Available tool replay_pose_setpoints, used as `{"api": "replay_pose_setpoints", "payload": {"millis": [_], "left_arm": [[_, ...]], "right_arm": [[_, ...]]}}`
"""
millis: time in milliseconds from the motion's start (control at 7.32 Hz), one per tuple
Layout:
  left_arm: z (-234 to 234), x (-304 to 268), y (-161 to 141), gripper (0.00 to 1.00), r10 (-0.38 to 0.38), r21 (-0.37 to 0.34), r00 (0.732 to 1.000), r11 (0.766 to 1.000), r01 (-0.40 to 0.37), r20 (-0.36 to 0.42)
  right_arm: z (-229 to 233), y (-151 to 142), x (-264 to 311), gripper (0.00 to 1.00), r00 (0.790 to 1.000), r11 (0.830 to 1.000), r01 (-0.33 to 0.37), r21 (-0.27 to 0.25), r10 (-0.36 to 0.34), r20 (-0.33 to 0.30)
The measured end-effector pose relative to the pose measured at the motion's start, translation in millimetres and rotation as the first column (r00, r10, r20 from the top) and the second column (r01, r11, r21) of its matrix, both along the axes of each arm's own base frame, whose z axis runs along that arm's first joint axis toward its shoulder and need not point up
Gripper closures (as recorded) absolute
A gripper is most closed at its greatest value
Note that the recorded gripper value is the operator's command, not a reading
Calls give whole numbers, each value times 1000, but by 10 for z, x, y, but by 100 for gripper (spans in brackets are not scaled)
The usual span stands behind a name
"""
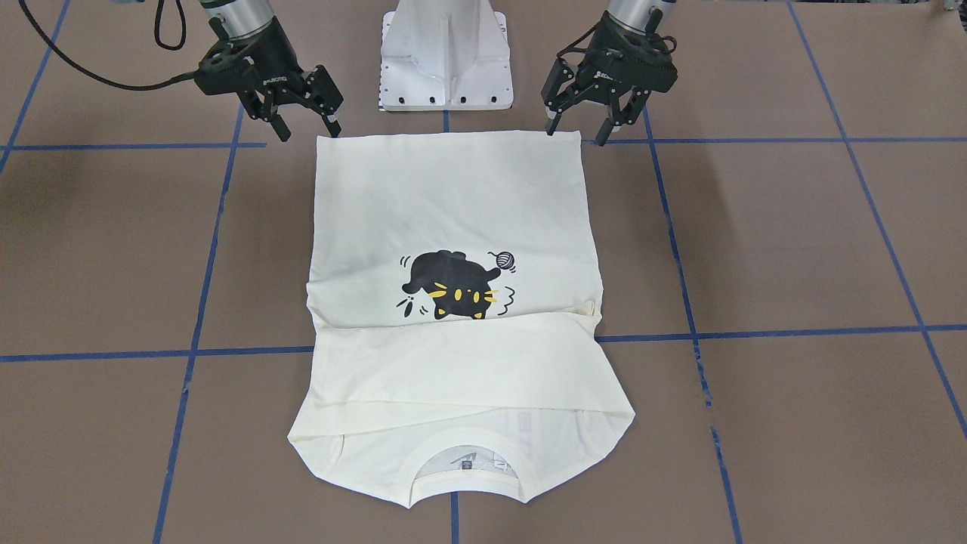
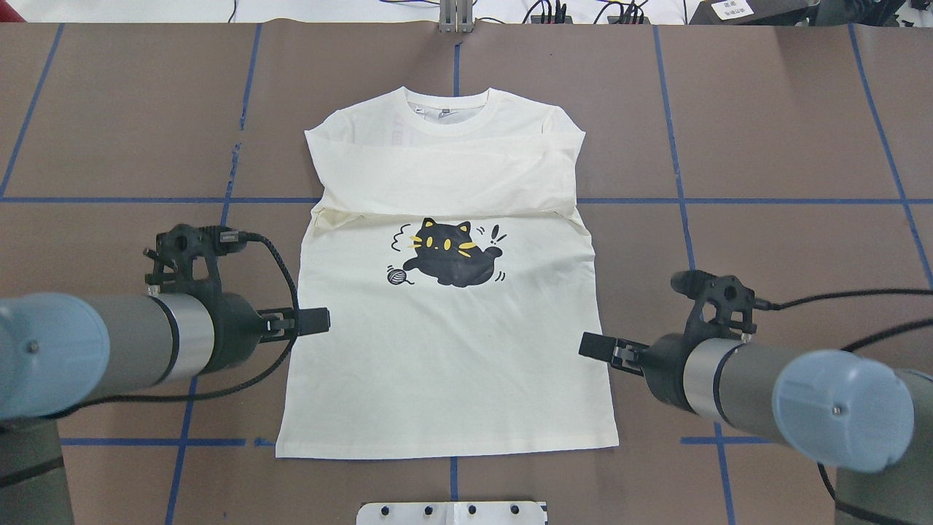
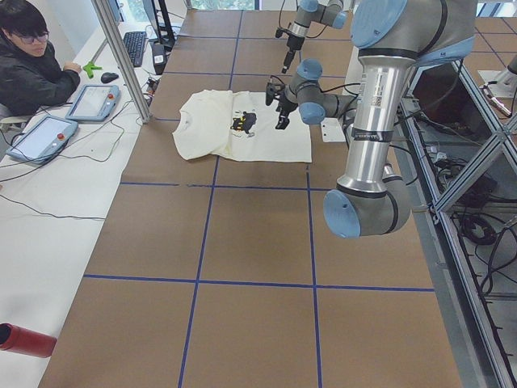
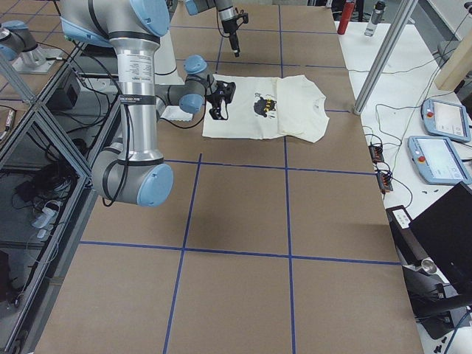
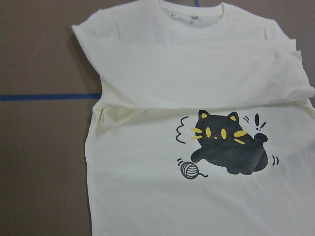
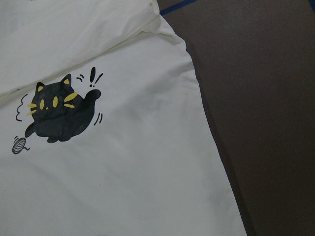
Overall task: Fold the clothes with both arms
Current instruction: 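Move both grippers down to the hem corners nearest the robot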
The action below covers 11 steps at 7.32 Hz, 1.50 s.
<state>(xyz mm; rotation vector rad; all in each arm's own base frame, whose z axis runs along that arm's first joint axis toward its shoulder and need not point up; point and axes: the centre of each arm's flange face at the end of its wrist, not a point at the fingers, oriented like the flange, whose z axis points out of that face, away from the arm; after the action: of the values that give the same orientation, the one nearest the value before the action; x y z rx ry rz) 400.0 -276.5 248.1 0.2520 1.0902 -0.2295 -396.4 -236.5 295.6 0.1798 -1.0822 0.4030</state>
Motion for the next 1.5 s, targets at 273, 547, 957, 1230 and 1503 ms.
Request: {"api": "replay_pose_setpoints", "payload": {"millis": [273,547,957,1230,1503], "left_arm": [[312,306,520,34,-48,-114,999,992,50,23],[693,556,676,40,-63,-127,993,989,76,101],[969,745,799,43,-39,-123,986,991,59,165],[1009,803,910,46,-17,-121,984,992,39,176],[1055,844,959,47,-7,-120,982,992,30,187]], "right_arm": [[47,361,-87,0,998,998,-60,-10,61,33],[49,415,-99,0,997,997,-74,-8,74,38],[48,418,-99,0,996,997,-78,-6,79,39],[50,418,-98,0,996,997,-79,-6,79,39],[50,418,-99,0,996,997,-81,-4,81,39]]}}
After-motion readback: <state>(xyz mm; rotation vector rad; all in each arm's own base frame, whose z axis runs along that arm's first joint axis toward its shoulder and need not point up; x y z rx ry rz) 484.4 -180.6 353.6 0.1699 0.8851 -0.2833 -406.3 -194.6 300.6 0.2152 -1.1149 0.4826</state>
